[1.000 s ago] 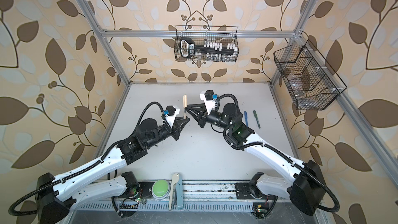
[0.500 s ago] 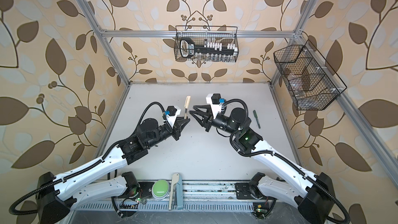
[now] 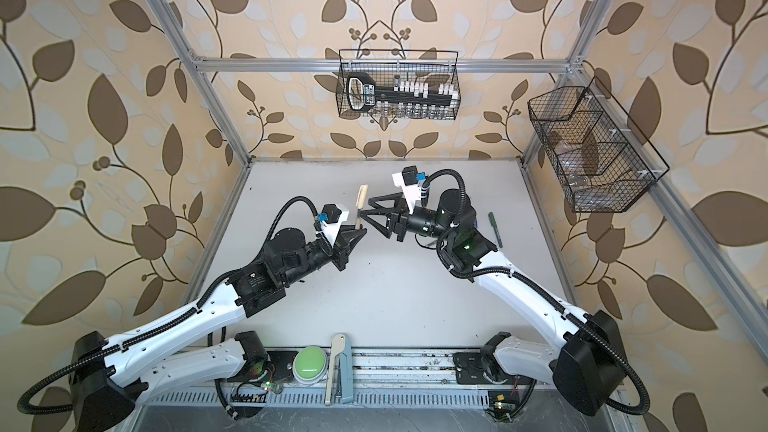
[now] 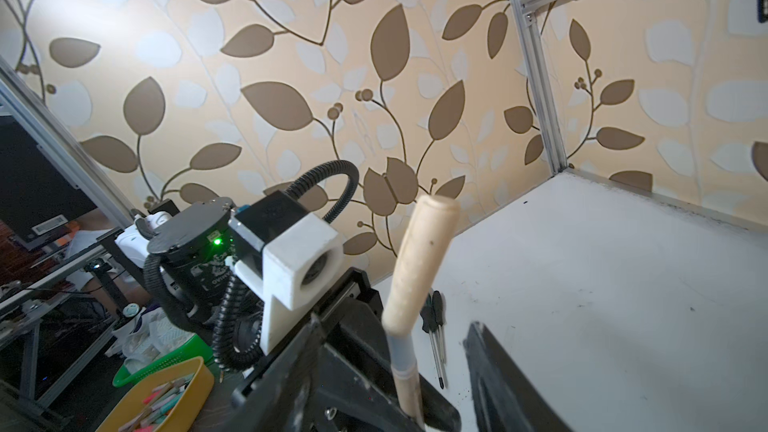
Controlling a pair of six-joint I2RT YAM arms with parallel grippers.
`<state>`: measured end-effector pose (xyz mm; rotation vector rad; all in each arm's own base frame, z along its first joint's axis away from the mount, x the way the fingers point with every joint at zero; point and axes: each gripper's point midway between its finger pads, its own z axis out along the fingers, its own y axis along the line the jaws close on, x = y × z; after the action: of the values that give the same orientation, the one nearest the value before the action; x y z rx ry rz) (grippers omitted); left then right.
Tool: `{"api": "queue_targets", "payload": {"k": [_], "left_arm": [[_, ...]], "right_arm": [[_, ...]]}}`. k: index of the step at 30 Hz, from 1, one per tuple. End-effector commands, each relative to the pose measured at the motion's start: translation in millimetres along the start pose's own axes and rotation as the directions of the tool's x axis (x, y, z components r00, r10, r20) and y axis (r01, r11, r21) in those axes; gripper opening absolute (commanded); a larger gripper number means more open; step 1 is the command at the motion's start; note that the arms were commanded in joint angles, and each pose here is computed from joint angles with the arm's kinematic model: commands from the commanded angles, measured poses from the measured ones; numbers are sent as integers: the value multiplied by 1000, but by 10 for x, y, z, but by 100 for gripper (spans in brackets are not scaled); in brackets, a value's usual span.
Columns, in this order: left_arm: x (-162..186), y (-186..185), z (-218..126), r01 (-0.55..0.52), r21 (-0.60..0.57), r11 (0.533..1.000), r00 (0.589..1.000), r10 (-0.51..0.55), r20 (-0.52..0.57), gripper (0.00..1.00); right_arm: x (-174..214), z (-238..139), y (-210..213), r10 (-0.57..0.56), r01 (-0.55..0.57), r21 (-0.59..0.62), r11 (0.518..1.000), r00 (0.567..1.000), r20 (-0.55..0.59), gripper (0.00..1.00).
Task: Insert the pens into the pen caps
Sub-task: 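Open the right gripper and draw it back from the capped pen, then press the beige cap down onto the pen with the right gripper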
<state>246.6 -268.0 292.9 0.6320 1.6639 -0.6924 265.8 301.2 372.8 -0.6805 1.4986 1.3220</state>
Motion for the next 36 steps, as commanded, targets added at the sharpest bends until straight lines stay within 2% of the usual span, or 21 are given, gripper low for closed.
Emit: {"api": "queue_targets", "payload": {"k": [1, 7, 16, 28, 36], "left_arm": [[-319, -38, -54, -14, 3, 1000, 996, 14, 92, 0], [-325, -48, -61, -10, 9, 1000, 995, 9, 96, 0], [-305, -52, -55, -9, 12, 1000, 996, 8, 90, 0], [-296, -52, -50, -9, 12, 1000, 996, 8, 88, 0], [-287, -52, -29, -9, 13, 1000, 997, 8, 82, 0]], "right_arm": [[-244, 11, 202, -24, 27, -98, 995, 999, 38, 58], [-291, 80, 52, -5, 6, -52, 999, 1000, 18, 58], [-336, 164, -52, 22, -22, -53, 998, 1000, 4, 54], [-352, 186, -71, 30, -31, -66, 997, 1000, -5, 41], [-336, 190, -84, 33, -34, -65, 997, 999, -13, 22]]}}
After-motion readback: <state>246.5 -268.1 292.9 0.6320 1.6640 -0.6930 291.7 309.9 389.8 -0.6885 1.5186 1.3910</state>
